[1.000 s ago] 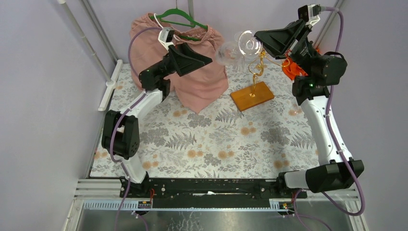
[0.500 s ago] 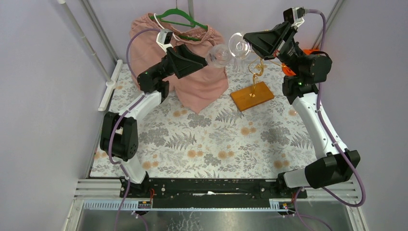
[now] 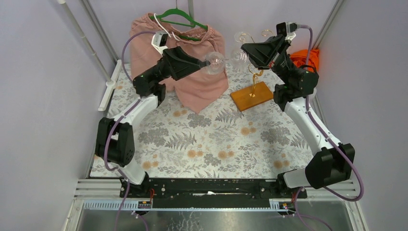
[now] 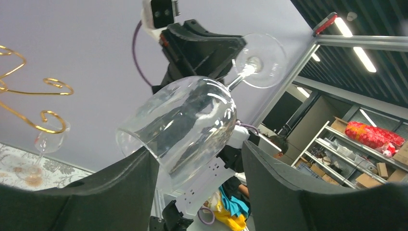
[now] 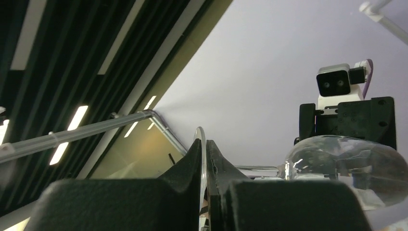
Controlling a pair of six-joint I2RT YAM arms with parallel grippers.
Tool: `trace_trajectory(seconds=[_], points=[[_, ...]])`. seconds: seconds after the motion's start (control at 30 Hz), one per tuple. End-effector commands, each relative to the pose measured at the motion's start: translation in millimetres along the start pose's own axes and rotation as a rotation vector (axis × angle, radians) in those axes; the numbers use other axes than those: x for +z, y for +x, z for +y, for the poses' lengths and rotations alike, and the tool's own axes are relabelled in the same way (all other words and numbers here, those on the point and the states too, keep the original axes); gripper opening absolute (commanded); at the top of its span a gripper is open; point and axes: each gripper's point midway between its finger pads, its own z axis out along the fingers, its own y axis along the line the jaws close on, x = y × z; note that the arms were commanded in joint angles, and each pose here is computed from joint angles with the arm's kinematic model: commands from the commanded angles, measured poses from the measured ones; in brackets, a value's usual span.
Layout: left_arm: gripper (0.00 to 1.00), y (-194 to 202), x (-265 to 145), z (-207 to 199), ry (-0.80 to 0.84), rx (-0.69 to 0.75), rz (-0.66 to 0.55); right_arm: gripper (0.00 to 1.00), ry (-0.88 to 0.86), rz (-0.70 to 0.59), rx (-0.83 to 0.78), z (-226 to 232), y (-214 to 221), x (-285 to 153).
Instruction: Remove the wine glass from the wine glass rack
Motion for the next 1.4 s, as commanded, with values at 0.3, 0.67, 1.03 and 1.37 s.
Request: trace_trajectory(seconds=[0.3, 0.67, 1.03, 1.37], points=[[0.56, 2.5, 5.4, -122.7, 0.191, 0.228, -0.043, 0.0, -0.21, -0.023, 0.036, 8.8, 21.8, -27.4], [0.44, 1.7, 7.0, -114.7, 0.16, 0.204, -0.039, 0.0, -0.212, 0.061, 0.121, -15.2, 55.0, -2.8], [0.0, -7.7, 11.3, -110.5, -0.029, 0.279, -0.074, 0.06, -0.198, 0.071, 0.096, -14.9, 59.2, -2.9], [0.0, -37.6, 1.0, -137.3, -0.32, 0.479, -0.213, 0.89, -0.125, 0.06, -0.007, -3.8, 65.9, -5.1]])
